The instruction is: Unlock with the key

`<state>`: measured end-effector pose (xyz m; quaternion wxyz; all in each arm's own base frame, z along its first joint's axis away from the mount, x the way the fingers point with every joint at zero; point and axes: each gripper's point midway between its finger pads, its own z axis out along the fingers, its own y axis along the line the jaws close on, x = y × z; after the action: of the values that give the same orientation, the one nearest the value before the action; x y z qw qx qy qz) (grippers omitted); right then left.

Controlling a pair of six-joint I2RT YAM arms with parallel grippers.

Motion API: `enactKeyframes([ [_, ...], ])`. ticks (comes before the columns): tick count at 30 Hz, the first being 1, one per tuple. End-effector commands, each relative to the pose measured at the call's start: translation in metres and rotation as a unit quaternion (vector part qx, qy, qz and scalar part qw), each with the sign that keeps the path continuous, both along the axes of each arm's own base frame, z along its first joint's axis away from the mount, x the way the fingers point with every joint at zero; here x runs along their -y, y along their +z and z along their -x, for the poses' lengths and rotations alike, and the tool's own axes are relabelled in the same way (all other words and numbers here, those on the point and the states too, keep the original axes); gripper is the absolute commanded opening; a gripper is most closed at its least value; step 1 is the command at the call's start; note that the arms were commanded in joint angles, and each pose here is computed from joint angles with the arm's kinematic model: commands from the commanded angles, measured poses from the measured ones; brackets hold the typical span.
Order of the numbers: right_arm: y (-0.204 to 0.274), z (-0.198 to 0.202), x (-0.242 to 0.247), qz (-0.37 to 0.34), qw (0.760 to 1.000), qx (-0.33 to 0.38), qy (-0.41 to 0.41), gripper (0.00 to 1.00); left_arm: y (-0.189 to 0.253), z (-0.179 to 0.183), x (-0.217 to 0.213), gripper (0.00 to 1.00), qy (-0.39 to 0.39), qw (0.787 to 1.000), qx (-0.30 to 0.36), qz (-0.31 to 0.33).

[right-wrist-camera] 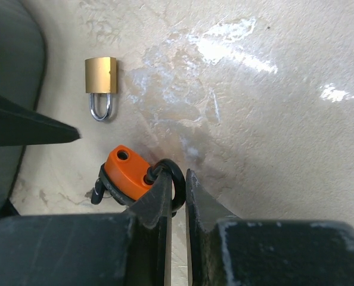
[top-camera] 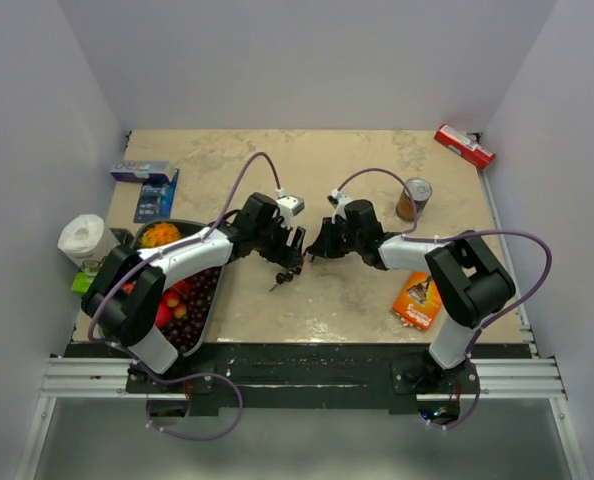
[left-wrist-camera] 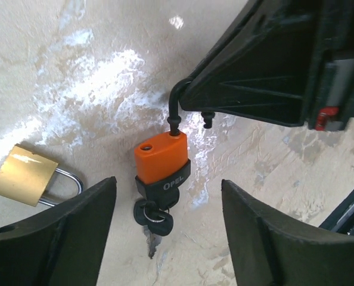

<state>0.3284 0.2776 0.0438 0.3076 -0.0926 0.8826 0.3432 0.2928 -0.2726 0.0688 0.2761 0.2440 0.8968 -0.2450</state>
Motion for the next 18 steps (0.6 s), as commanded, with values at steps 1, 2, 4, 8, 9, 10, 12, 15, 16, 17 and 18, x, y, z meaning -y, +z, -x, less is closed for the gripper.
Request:
enactKeyframes([
  [1, -0.009, -0.023, 0.022, 0.082, 0.996, 0.030, -0.023, 0.00, 0.050, -0.014, 0.005, 0.79, -0.005, 0.997, 0.071, 0.038],
  [2, -0.009, -0.027, 0.026, 0.096, 0.994, 0.036, -0.031, 0.01, 0.058, -0.014, 0.004, 0.79, -0.003, 0.996, 0.083, 0.042],
  [4, -0.009, -0.033, 0.029, 0.112, 0.992, 0.035, -0.037, 0.05, 0.065, -0.017, -0.001, 0.84, 0.008, 0.994, 0.098, 0.041],
  [8, -0.008, -0.041, 0.030, 0.123, 0.991, 0.042, -0.045, 0.22, 0.083, -0.021, -0.011, 0.88, 0.027, 0.990, 0.130, 0.044],
  [9, -0.009, -0.042, 0.031, 0.124, 0.990, 0.041, -0.047, 0.25, 0.086, -0.022, -0.013, 0.88, 0.032, 0.989, 0.137, 0.044],
  [10, -0.007, -0.045, 0.030, 0.123, 0.990, 0.044, -0.049, 0.30, 0.087, -0.022, -0.015, 0.89, 0.033, 0.989, 0.139, 0.043],
  [12, -0.009, -0.047, 0.031, 0.129, 0.989, 0.042, -0.054, 0.36, 0.092, -0.023, -0.017, 0.89, 0.036, 0.988, 0.146, 0.044],
  [15, -0.009, -0.053, 0.034, 0.140, 0.987, 0.043, -0.066, 0.43, 0.095, -0.022, -0.017, 0.89, 0.036, 0.987, 0.149, 0.046],
  [16, -0.008, -0.055, 0.036, 0.144, 0.986, 0.046, -0.072, 0.48, 0.095, -0.022, -0.017, 0.89, 0.036, 0.987, 0.148, 0.047],
  [17, -0.007, -0.056, 0.037, 0.146, 0.985, 0.046, -0.077, 0.51, 0.096, -0.022, -0.018, 0.89, 0.037, 0.987, 0.151, 0.047],
  [18, -0.002, -0.056, 0.040, 0.147, 0.984, 0.049, -0.083, 0.53, 0.097, -0.022, -0.018, 0.89, 0.037, 0.987, 0.152, 0.048],
])
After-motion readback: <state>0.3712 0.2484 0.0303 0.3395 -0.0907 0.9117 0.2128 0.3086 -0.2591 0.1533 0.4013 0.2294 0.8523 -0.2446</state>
